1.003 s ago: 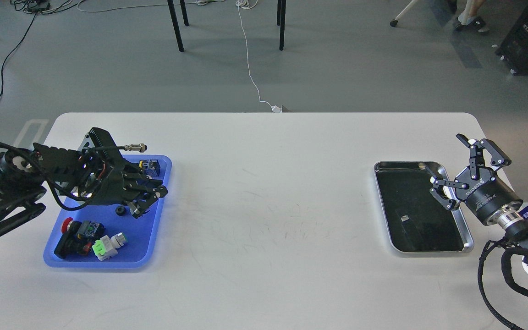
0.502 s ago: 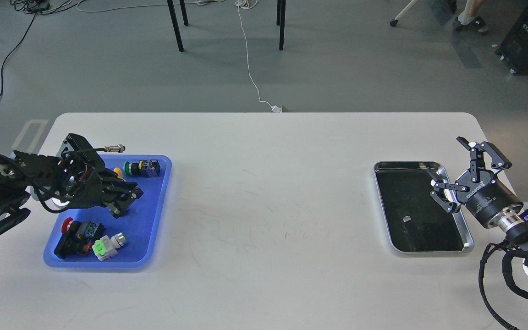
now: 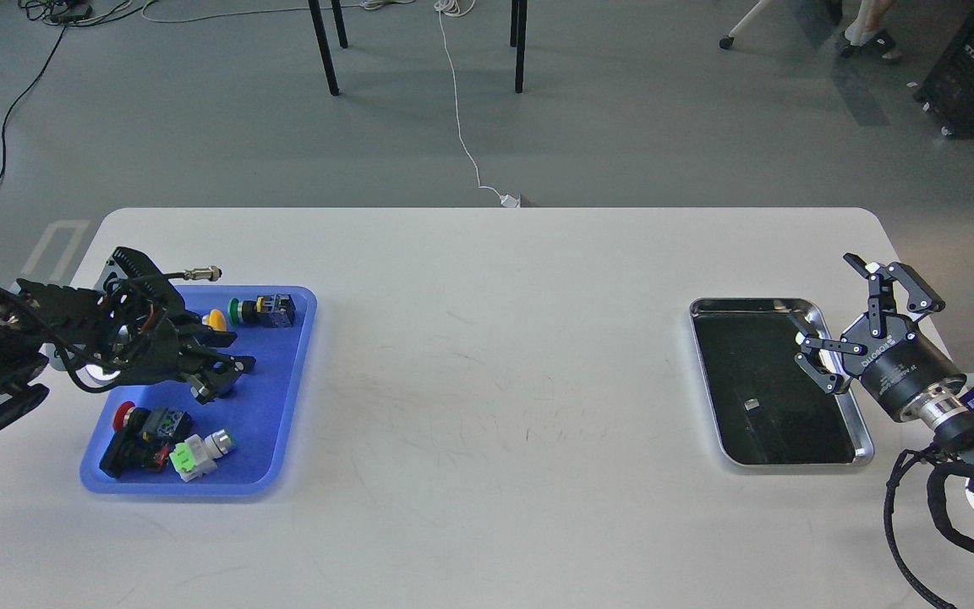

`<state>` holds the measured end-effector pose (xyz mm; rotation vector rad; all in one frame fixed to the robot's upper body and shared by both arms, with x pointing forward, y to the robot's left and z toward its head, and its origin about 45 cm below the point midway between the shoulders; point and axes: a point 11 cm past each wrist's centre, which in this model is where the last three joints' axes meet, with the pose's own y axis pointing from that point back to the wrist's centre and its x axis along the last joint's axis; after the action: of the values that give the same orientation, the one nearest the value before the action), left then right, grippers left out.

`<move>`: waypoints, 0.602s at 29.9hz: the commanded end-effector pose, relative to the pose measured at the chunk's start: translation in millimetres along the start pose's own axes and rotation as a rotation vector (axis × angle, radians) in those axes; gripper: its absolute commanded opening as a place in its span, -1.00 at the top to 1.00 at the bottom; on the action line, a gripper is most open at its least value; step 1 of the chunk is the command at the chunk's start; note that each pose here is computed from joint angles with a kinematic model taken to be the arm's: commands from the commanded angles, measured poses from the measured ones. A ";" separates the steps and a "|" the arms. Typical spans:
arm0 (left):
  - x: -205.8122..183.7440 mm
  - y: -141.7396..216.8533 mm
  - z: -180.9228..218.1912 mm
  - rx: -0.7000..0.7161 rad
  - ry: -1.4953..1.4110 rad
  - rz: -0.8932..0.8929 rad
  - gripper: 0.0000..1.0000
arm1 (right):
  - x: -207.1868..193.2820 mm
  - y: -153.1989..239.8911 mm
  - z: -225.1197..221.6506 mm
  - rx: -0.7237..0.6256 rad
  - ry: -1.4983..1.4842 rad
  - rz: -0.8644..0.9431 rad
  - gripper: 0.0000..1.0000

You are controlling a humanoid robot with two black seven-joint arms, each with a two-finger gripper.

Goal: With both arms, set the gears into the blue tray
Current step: 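Open the left gripper and lift it from the blue tray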

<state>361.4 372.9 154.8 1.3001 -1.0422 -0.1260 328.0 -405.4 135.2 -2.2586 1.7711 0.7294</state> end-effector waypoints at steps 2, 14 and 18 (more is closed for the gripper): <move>20.7 7.3 5.9 -0.018 -0.022 0.060 -0.35 | -0.6 -0.2 0.1 0.000 -0.001 -0.002 -0.91; 107.5 31.8 35.3 -0.305 0.541 0.525 -0.95 | -0.8 -2.3 -2.2 0.000 0.009 -0.005 -0.98; 120.8 20.4 53.9 -0.439 0.818 0.678 -0.96 | 0.3 -0.8 -3.8 -0.006 0.020 -0.005 -0.98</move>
<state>382.8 285.0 235.8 0.6284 -0.7695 0.4772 330.4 -404.9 137.1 -2.2719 1.7685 0.7194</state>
